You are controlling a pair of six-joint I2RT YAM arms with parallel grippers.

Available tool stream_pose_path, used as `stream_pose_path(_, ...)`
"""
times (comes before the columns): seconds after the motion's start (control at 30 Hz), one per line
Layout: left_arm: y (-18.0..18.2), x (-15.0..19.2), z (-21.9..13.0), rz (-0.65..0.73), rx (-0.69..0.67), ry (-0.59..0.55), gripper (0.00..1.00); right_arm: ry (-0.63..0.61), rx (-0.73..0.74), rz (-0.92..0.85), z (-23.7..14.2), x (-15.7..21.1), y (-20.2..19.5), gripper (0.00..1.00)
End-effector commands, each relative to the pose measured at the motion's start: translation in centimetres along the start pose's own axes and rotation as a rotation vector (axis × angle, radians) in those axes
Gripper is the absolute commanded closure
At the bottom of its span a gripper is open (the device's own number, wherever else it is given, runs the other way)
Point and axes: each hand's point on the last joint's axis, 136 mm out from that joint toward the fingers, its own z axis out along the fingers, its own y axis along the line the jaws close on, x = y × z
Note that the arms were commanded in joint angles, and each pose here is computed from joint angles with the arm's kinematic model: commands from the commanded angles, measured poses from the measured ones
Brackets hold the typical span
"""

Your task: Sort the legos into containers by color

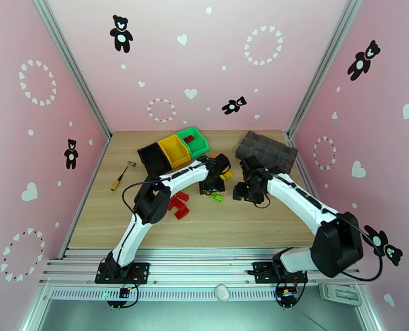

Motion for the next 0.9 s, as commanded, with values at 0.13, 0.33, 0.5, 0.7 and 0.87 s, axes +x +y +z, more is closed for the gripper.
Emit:
stream_pose_path(0.13,0.5,-0.3,1.0,-0.024,-0.051,-0.002,0.35,-0.006,0.009,0.006,-1.0,1.5,-1.0,0.41)
stream_pose_path(0.33,-0.8,-0.2,1.0,-0.012,-0.028,-0.005,0.46,-0.007,0.003,0.000,-1.1,1.9,-1.1,0.41)
stream_pose_path(0.5,-0.7,0.1,0.8,-0.015,-0.022,-0.006,0.61,-0.013,-0.028,0.001,-1.1,1.5,-0.4,0.41)
stream_pose_path(0.7,-1.6,-0.8,-2.8,0.003,0.040,-0.074,0.71,-0.020,-0.057,0.001,-1.1,0.8,0.5,0.41)
stream_pose_path(0.87,-1.3,-1.9,-5.9,-0.007,0.074,-0.132,0.72,-0.026,-0.132,-0.020,-1.0,-0.3,2.5,0.42)
